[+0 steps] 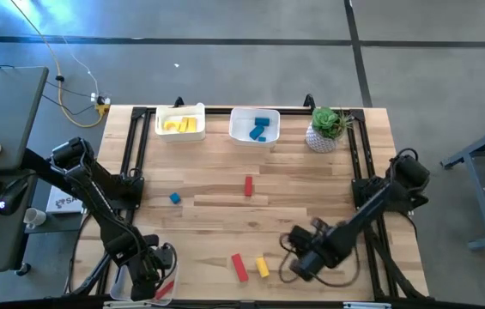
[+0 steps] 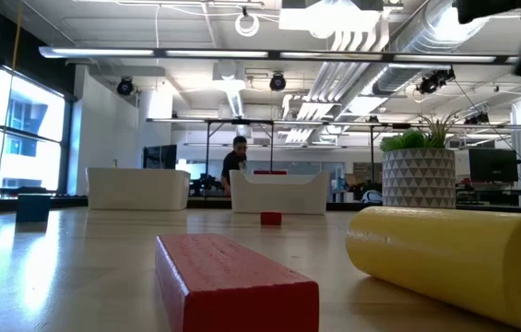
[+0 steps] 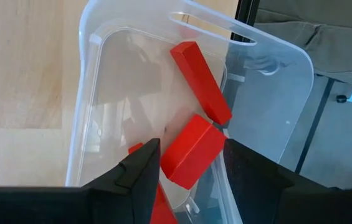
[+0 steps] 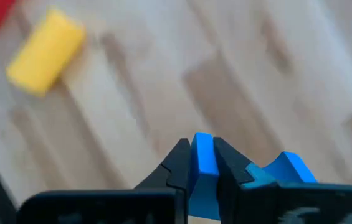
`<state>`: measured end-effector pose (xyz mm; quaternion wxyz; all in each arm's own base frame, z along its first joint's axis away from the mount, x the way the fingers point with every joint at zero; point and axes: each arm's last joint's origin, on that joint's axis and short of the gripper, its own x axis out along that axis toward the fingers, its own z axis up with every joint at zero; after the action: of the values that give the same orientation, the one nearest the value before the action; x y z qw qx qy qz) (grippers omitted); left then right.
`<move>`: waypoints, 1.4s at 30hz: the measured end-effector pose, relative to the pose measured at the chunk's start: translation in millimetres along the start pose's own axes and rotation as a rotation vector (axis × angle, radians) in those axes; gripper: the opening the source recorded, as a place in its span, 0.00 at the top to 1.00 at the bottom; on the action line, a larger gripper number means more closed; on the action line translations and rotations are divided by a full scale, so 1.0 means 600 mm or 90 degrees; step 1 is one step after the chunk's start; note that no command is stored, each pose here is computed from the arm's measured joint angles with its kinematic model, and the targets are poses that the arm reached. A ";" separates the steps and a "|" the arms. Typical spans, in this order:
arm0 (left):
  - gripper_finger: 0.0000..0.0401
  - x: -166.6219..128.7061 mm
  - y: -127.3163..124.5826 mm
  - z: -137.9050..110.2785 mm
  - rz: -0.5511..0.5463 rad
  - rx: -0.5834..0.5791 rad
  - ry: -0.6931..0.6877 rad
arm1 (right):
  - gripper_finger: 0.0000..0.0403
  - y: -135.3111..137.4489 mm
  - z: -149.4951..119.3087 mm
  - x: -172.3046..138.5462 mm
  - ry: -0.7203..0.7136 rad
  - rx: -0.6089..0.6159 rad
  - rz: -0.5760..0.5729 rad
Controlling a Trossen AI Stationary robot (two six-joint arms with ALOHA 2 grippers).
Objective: Sort & place blocks by color
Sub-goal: Put the blue block into the right white bin
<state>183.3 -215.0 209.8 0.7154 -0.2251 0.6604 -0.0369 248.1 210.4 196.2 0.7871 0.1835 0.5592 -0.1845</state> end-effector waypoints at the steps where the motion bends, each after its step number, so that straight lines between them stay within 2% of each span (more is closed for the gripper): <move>1: 0.59 0.000 0.000 0.000 0.000 0.000 0.000 | 0.95 -0.003 0.015 0.001 -0.010 -0.008 -0.003; 12: 0.59 -0.022 0.001 -0.001 -0.015 0.033 -0.036 | 0.95 -0.056 0.177 -0.003 -0.083 -0.105 -0.040; 23: 0.59 -0.072 0.013 0.011 -0.002 0.105 -0.187 | 0.95 -0.147 0.315 0.003 -0.193 -0.151 -0.101; 34: 0.59 -0.087 0.036 0.049 0.075 0.133 -0.288 | 0.95 -0.262 0.423 0.003 -0.317 -0.127 -0.150; 42: 0.59 -0.094 0.054 0.075 0.128 0.125 -0.337 | 0.95 -0.340 0.459 0.004 -0.360 -0.049 -0.183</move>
<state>211.7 -153.8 251.4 0.8813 -0.0900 0.4630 0.0308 371.4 -102.7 261.4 0.8836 0.0143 0.3452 -0.3161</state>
